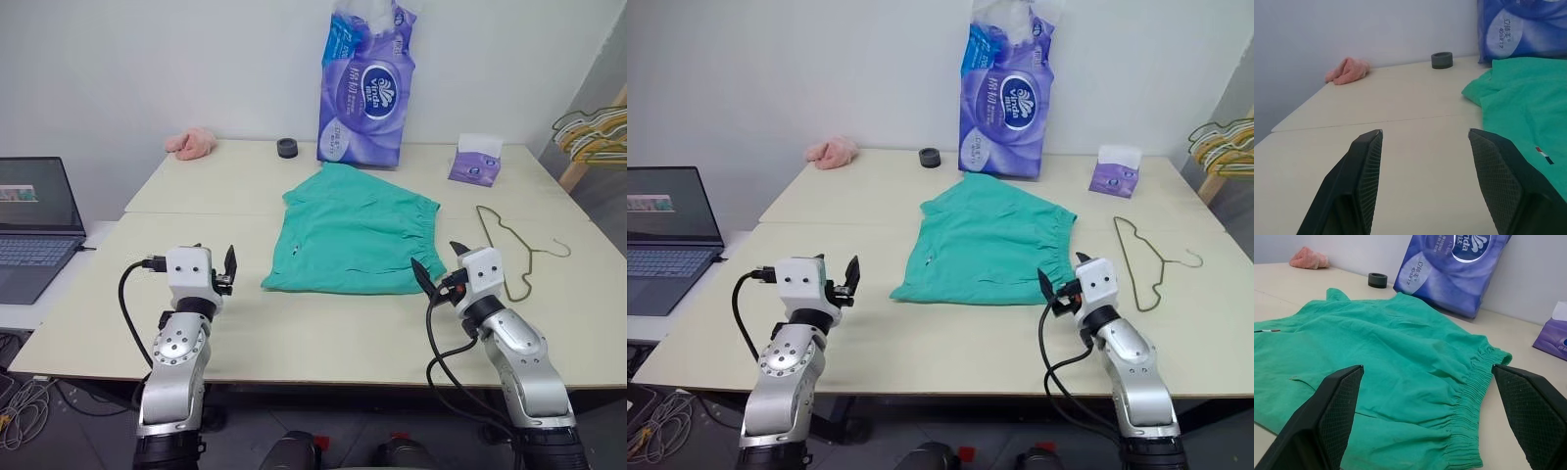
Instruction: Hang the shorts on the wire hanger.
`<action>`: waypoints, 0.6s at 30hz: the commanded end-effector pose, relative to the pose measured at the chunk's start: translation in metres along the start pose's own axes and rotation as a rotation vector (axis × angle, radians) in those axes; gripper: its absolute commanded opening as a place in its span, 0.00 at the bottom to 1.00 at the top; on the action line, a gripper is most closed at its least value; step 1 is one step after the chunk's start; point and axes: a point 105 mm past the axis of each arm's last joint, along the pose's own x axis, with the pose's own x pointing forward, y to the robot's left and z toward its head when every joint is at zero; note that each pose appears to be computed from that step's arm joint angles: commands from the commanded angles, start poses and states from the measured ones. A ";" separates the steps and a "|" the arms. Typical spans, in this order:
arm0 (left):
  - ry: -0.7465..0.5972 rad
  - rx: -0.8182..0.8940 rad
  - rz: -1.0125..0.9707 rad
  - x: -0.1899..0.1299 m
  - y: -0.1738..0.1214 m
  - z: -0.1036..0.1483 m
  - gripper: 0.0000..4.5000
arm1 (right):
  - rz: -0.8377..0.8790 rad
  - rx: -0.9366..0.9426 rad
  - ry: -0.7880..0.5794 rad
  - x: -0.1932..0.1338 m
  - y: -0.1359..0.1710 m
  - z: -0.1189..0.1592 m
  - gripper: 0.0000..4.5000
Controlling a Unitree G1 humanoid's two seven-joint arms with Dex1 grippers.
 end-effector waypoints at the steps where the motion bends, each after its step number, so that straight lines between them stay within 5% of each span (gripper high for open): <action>1: -0.044 -0.003 -0.011 0.002 0.000 0.013 0.66 | 0.011 -0.032 -0.054 -0.002 0.000 0.017 0.99; 11: -0.064 -0.049 -0.197 -0.002 -0.015 0.016 0.66 | 0.083 -0.082 -0.046 -0.013 0.007 0.018 0.99; 18: -0.008 0.145 -0.545 -0.012 -0.045 0.004 0.99 | 0.216 -0.125 -0.029 -0.026 0.022 0.020 1.00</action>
